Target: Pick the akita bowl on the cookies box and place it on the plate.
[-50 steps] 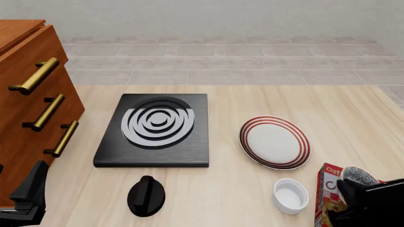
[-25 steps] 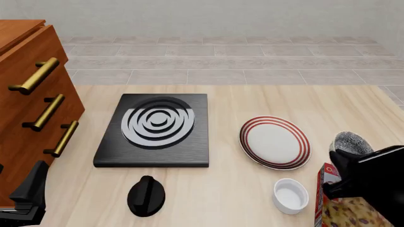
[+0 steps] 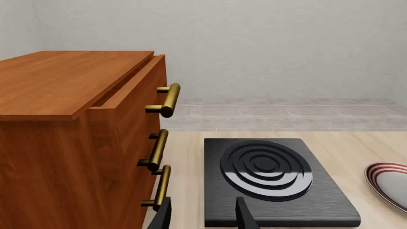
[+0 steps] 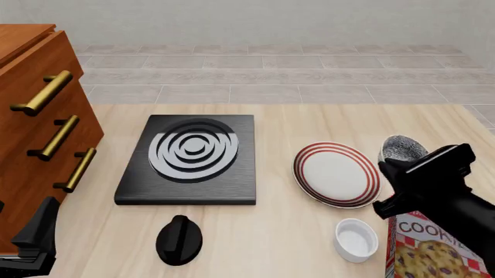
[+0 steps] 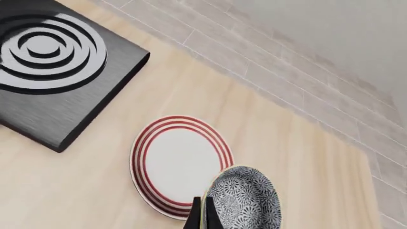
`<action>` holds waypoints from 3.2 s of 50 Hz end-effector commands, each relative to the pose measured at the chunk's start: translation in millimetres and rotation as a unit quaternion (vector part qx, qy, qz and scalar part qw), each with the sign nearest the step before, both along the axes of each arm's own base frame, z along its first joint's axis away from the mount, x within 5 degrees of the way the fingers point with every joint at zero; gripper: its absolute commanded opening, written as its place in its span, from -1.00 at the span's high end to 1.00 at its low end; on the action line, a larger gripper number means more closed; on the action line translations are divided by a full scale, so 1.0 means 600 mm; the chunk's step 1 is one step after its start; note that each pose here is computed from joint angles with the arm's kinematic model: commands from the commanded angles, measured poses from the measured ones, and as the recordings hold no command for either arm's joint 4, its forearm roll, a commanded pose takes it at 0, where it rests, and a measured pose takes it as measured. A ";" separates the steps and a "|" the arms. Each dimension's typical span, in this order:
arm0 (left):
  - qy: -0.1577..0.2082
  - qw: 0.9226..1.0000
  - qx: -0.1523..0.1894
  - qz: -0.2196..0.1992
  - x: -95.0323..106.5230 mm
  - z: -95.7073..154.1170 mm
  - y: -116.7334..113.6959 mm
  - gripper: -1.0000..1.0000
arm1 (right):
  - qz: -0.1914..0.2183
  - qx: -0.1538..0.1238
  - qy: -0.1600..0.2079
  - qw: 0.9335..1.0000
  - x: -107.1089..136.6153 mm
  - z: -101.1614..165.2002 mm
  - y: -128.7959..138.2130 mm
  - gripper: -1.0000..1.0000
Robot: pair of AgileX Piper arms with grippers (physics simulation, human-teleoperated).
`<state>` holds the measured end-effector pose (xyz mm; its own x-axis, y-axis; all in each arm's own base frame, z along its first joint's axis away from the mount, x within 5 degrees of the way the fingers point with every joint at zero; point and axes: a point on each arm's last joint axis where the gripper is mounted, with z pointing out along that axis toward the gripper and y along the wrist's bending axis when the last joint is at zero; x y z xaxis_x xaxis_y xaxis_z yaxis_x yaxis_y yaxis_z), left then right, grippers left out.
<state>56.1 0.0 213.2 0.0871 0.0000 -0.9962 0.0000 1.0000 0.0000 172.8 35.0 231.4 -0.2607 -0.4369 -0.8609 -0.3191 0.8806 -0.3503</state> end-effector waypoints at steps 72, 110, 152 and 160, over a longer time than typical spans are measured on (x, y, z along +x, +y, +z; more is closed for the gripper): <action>0.000 1.000 0.000 0.000 0.000 0.000 0.000 -1.00 | 0.080 -0.063 0.045 0.994 0.114 -0.031 0.071 1.00; 0.000 1.000 0.000 0.000 0.000 0.000 0.000 -1.00 | 0.075 -0.061 0.085 0.992 0.134 -0.055 0.076 1.00; 0.000 1.000 0.000 0.000 0.000 0.000 0.000 -1.00 | 0.075 -0.084 0.090 0.990 0.166 -0.067 0.075 1.00; 0.000 1.000 0.000 0.000 0.000 0.000 0.000 -1.00 | 0.078 -0.083 0.091 0.989 0.170 -0.071 0.081 1.00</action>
